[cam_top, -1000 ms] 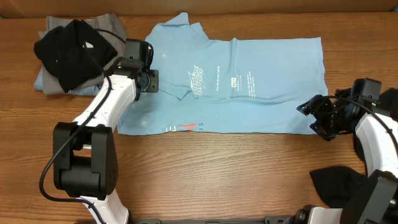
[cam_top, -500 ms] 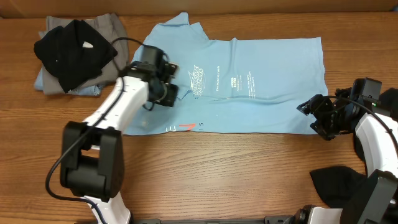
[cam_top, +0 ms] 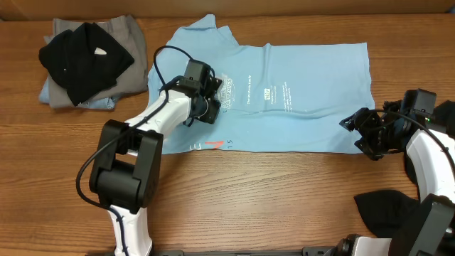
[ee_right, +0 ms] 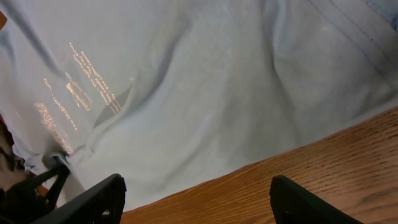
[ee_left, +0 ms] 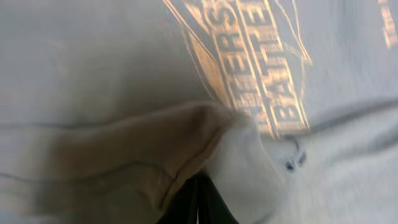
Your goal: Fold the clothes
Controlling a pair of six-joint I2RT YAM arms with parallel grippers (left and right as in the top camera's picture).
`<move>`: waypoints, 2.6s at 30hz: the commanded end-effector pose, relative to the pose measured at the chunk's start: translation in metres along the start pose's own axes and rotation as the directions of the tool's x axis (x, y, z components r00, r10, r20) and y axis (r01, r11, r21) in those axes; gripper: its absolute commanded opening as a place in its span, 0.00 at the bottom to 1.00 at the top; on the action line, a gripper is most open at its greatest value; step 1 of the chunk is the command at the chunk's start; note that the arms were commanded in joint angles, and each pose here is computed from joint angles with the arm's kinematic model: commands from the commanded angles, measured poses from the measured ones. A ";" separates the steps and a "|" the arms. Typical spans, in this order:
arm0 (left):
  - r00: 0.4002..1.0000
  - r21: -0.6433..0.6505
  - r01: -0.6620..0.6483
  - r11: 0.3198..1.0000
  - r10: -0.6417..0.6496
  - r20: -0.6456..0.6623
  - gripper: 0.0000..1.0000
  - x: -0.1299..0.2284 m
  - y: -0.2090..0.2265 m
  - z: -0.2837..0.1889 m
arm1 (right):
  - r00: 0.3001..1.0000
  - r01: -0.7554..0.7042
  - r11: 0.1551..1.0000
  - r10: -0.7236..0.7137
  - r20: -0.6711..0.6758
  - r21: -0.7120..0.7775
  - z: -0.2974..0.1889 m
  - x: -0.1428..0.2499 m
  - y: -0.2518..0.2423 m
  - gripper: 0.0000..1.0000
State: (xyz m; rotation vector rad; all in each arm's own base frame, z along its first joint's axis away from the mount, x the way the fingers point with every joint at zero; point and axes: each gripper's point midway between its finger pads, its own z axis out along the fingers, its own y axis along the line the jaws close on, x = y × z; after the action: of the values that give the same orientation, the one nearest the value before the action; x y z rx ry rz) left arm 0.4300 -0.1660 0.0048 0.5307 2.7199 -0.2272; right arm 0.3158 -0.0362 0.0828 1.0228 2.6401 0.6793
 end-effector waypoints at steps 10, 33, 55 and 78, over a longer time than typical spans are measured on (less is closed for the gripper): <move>0.968 -0.193 0.139 0.971 -0.093 0.232 0.10 -0.081 0.039 -0.031 | 1.000 0.016 1.000 -0.016 0.012 -0.012 -0.003 -0.006 0.006 0.78; 0.989 -0.082 0.035 0.996 -0.046 -0.143 0.04 -0.013 0.022 0.009 | 1.000 0.015 1.000 -0.016 0.016 0.015 -0.003 -0.006 0.001 0.78; 0.997 -0.023 0.050 0.998 -0.052 -0.061 0.04 -0.064 0.006 -0.033 | 1.000 0.012 1.000 -0.012 0.010 0.018 -0.003 -0.005 0.000 0.79; 0.992 -0.136 0.005 0.991 -0.022 -0.123 0.04 -0.019 0.015 0.001 | 0.999 0.018 1.000 -0.018 0.028 0.010 -0.003 -0.009 0.002 0.80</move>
State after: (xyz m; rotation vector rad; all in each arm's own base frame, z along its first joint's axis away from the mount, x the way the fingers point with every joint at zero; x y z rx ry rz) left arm 0.4402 -0.1680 0.0043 0.5258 2.8869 -0.0935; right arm 0.3157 -0.0389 0.0817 1.0172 2.6432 0.6558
